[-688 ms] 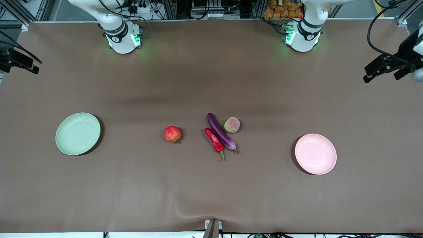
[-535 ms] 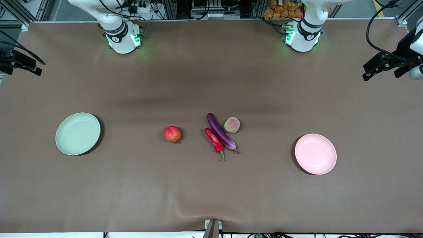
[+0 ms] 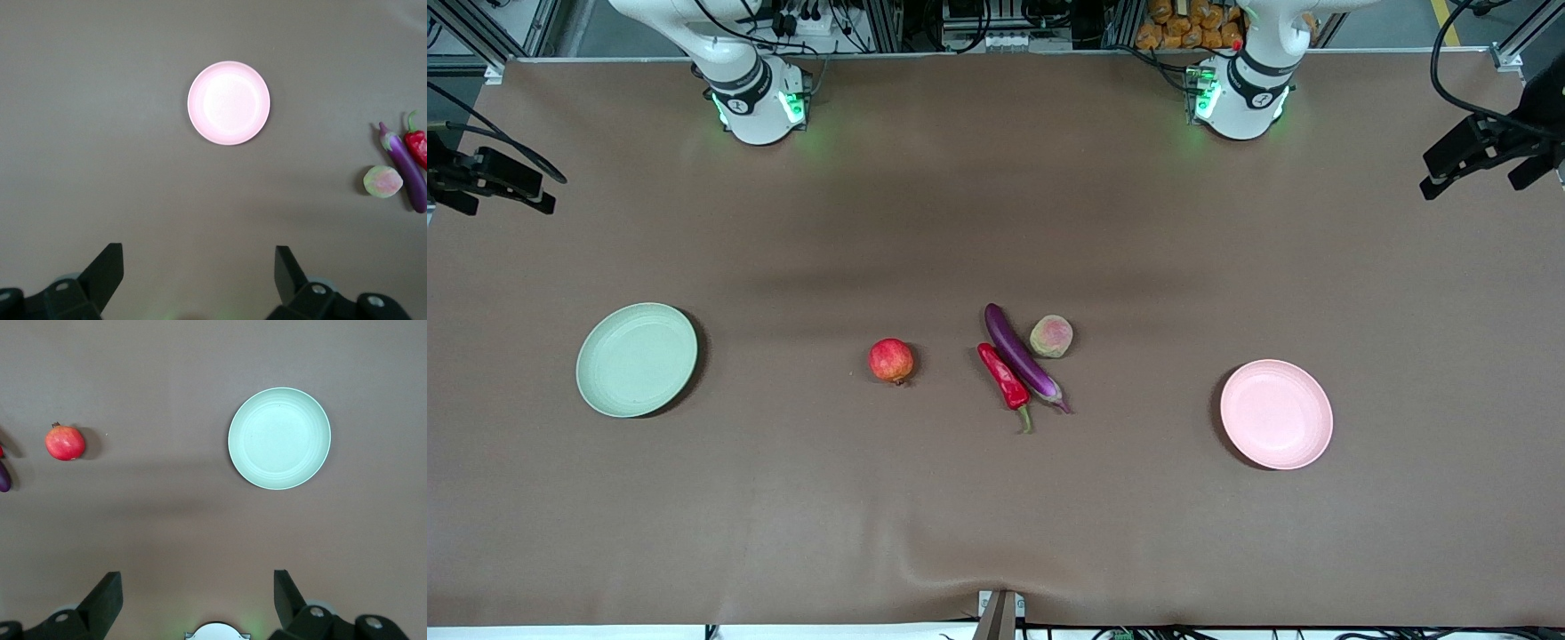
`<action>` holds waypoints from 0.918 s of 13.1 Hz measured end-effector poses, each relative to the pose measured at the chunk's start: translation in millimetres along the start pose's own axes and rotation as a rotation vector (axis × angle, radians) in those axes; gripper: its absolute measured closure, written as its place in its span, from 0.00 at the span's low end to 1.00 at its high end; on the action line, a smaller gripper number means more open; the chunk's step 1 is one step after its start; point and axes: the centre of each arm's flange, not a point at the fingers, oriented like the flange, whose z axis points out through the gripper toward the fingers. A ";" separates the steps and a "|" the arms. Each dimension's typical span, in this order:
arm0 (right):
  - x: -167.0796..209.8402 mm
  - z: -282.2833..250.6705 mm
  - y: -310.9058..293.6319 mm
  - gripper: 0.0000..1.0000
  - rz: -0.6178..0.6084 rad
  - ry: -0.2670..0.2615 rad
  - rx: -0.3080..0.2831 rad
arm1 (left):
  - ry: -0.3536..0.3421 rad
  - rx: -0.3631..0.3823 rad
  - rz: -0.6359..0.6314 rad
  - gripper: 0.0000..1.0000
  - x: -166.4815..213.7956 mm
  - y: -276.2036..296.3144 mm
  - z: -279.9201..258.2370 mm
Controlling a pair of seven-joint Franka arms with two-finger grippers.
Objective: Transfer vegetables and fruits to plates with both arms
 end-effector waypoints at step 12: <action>52.0 117.8 67.0 0.00 0.221 -0.170 0.264 | -0.086 -0.012 -0.081 0.00 32.9 11.4 76.6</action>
